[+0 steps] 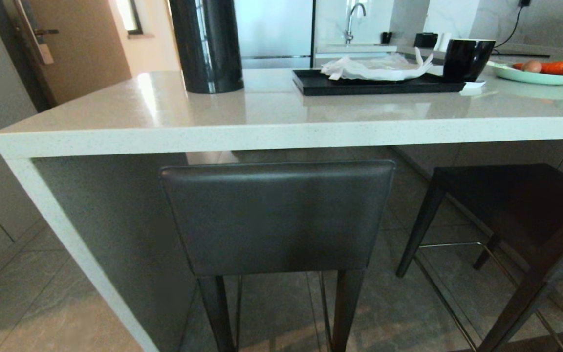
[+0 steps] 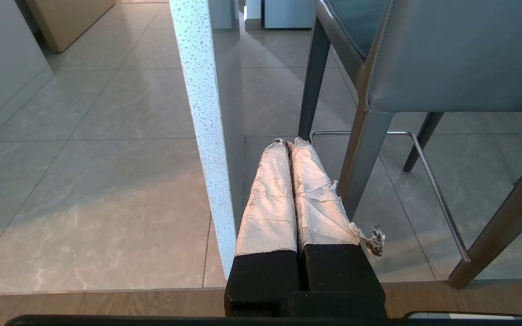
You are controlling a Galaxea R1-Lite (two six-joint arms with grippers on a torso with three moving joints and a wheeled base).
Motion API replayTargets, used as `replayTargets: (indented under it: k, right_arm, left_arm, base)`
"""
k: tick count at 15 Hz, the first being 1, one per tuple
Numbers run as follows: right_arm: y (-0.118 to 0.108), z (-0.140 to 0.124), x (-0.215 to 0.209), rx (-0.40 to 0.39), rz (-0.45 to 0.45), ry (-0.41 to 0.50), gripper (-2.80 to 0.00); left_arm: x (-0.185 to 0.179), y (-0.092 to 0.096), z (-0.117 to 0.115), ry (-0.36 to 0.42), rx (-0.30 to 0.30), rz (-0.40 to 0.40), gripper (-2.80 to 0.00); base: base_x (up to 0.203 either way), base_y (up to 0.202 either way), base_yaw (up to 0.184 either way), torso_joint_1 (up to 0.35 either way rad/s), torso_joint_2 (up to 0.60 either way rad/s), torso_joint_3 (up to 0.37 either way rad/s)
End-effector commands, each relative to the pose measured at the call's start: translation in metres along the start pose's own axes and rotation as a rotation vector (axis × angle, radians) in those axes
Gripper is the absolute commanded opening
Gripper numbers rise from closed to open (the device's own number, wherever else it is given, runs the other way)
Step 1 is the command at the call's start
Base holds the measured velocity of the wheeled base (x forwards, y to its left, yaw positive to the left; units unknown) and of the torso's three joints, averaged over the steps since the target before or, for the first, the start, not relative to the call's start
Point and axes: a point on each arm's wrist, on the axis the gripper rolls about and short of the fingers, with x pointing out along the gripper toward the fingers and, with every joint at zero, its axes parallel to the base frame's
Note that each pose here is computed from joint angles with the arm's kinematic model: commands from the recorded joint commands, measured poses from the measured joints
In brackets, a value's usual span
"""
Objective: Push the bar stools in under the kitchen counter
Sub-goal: Pull the gray chair out from under the dining table
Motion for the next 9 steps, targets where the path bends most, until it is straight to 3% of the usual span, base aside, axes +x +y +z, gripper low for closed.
replayTargets:
  k: [1,9]
  right_arm:
    - [0.0000,0.0000,0.0000,0.000,0.000,0.000,-2.80]
    - [0.0000,0.0000,0.0000,0.000,0.000,0.000,-2.80]
  left_arm:
    - [0.0001,0.0000,0.0001,0.000,0.000,0.000,-2.80]
    - [0.0000,0.0000,0.0000,-0.001,0.000,0.000,-2.80]
  base:
    - [0.000,0.000,0.000,0.000,0.00,0.000]
    - [0.000,0.000,0.000,0.000,0.00,0.000]
